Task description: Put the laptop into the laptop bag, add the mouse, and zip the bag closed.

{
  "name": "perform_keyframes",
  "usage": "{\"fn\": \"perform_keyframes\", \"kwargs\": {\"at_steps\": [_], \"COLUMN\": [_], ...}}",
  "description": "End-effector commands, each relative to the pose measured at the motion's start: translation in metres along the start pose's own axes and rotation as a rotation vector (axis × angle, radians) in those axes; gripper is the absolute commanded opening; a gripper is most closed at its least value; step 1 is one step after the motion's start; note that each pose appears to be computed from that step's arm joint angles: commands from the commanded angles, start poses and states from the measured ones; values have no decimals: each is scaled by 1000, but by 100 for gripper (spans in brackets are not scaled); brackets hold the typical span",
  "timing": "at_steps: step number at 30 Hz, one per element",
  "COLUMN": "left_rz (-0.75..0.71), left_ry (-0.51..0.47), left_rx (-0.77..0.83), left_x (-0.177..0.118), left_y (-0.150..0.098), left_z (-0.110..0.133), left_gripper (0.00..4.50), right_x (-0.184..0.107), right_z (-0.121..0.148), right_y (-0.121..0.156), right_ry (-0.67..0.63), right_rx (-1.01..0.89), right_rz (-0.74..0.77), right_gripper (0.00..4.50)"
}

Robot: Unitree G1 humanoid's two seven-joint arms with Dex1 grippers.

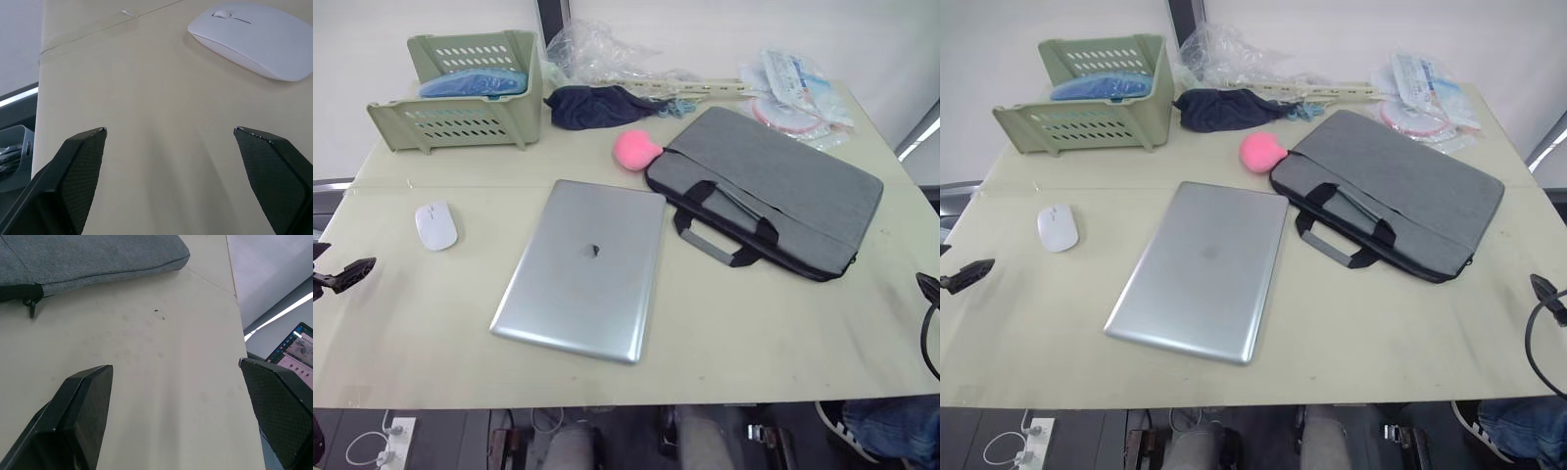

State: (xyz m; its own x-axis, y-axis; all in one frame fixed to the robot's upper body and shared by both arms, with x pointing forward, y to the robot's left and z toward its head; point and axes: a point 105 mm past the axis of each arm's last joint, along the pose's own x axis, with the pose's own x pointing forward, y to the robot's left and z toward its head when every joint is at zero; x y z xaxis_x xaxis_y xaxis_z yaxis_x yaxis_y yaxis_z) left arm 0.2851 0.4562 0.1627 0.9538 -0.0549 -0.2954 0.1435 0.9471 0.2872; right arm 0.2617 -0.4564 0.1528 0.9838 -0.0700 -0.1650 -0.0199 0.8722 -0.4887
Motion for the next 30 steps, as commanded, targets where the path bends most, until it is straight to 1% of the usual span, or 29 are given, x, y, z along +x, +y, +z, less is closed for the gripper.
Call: {"fn": "perform_keyframes", "kwargs": {"at_steps": [1,7,22,28,30], "left_rz": [9,18,-69,-116,-110], "left_ry": [-20,-24,-11,-3,-9], "left_rx": [33,27,6,-15,-17], "left_x": [-6,-9,-10,-14,-16], "left_y": [6,7,0,-3,-1], "left_z": [10,9,9,9,11], "left_gripper": [446,446,446,446,446], "right_x": [-6,-6,-13,-17,-19], "right_z": [18,16,13,16,22], "right_y": [-18,-18,-4,-7,-11], "right_ry": [-38,-31,29,47,26], "right_rx": [-42,-41,-69,-154,-134], "right_rz": [-43,-37,140,148,150], "right_gripper": [450,450,450,450,450]}}
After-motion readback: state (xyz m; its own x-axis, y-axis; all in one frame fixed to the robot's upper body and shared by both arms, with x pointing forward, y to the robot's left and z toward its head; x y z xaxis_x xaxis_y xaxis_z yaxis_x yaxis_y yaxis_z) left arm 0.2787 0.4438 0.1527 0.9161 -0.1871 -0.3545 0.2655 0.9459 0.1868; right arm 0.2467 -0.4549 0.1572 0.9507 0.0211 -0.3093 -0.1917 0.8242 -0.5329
